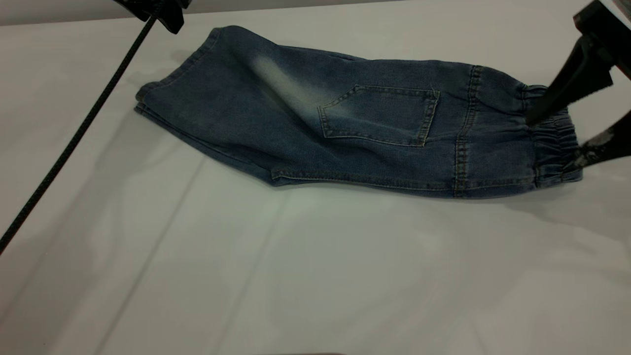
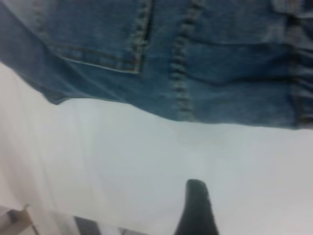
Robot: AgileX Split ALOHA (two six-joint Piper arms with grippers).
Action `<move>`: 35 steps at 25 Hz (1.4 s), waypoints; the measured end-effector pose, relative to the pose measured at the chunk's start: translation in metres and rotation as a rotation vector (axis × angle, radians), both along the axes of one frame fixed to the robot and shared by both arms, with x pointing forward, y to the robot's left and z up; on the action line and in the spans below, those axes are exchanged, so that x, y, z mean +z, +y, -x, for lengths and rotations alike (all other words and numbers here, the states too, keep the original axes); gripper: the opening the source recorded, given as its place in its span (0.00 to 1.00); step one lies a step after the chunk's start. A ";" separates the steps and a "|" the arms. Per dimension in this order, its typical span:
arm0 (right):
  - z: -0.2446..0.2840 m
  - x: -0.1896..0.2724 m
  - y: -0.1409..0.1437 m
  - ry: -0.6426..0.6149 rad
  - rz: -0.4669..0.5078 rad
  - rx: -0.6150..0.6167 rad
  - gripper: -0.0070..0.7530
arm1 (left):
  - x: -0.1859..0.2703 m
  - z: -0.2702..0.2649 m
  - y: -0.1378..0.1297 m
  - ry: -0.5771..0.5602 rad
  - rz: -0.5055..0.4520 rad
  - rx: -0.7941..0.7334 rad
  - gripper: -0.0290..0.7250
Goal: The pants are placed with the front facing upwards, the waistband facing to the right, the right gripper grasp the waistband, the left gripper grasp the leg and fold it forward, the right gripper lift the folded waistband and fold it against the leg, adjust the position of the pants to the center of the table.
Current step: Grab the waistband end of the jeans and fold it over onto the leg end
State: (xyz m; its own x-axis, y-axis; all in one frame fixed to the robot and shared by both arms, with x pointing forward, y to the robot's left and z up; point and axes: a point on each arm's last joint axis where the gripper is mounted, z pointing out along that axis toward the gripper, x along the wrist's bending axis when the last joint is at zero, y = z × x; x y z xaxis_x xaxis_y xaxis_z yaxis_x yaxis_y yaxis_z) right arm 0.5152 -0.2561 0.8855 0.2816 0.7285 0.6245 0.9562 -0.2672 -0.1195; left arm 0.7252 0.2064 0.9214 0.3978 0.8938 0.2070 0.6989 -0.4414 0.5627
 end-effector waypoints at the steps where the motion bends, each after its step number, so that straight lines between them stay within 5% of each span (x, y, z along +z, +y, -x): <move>1: 0.000 -0.002 -0.001 0.007 0.008 0.000 0.70 | 0.000 0.000 0.000 0.000 0.000 0.000 0.56; 9: 0.002 -0.054 -0.002 0.198 0.020 -0.061 0.79 | 0.000 0.000 0.000 0.004 0.002 0.002 0.56; 25: -0.024 -0.058 -0.009 0.009 0.073 -0.163 0.77 | -0.002 0.003 0.001 0.038 -0.006 0.006 0.56; 35: -0.035 -0.055 -0.012 -0.105 0.055 -0.227 0.63 | -0.003 0.004 0.001 0.049 -0.008 0.007 0.56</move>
